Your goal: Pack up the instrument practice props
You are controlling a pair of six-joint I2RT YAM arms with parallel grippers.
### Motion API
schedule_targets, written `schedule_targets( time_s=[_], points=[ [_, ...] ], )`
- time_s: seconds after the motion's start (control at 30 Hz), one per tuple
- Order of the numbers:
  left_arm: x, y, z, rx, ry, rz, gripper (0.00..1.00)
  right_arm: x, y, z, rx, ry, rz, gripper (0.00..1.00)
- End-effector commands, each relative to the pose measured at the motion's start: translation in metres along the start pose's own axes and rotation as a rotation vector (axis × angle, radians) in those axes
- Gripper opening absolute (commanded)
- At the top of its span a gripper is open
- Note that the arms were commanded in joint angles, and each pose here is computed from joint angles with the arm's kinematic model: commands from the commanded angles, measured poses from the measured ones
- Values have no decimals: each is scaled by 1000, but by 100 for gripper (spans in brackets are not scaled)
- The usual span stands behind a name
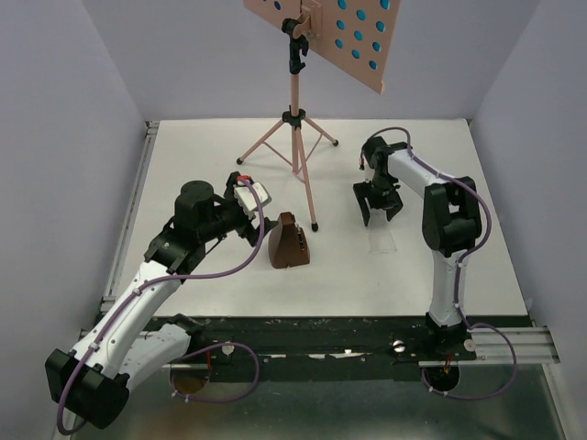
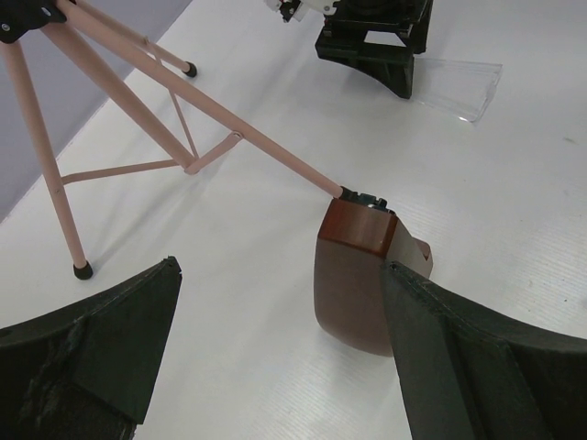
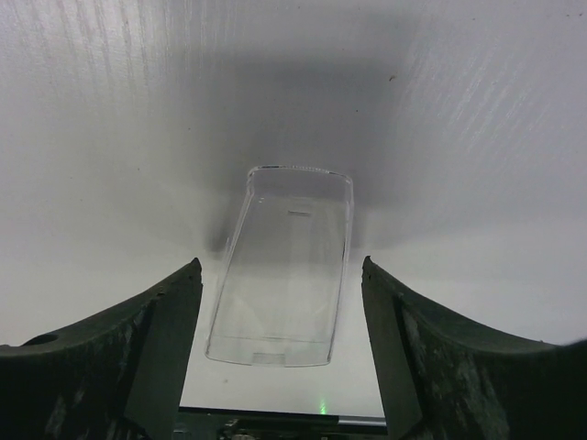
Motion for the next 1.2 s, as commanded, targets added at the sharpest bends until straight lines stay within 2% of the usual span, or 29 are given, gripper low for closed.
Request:
schedule_targets(
  time_s=[0.0,0.17,0.43,0.63,0.83,0.9,0.97,1.07,1.17],
  points=[
    [-12,1,7,-39,-34,-35,99,5,1,-3,14,-46,89,78],
    [-14,1,9,-48,-37,-41,99,16,0,3,-44,-33,136,69],
    [-19,-2,15,-60,-45,-58,99,29,-3,19,-82,13,177,69],
    [-23,0,15,-60,-54,-74,99,25,-1,36,-153,108,120,57],
    [-21,7,9,-49,-58,-81,99,28,0,47,-130,255,65,56],
    [-20,10,7,-51,-59,-88,99,28,2,53,-129,322,39,58],
    [-19,12,5,-50,-60,-92,99,29,4,58,-116,377,7,67],
    [-16,15,3,-51,-58,-96,99,32,7,60,-104,348,-16,84],
    [-11,17,-2,-40,-56,-95,99,36,6,61,-102,330,-20,89]
  ],
)
Point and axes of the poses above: each gripper's point midway between its finger pads, its own y axis back along the fingers, its own z axis along the line the jaws close on, x = y × z, the point moved 9 cm from there along y, back along the fingers, and after that the axes turned 9 degrees about y, right-handed, at the moved point
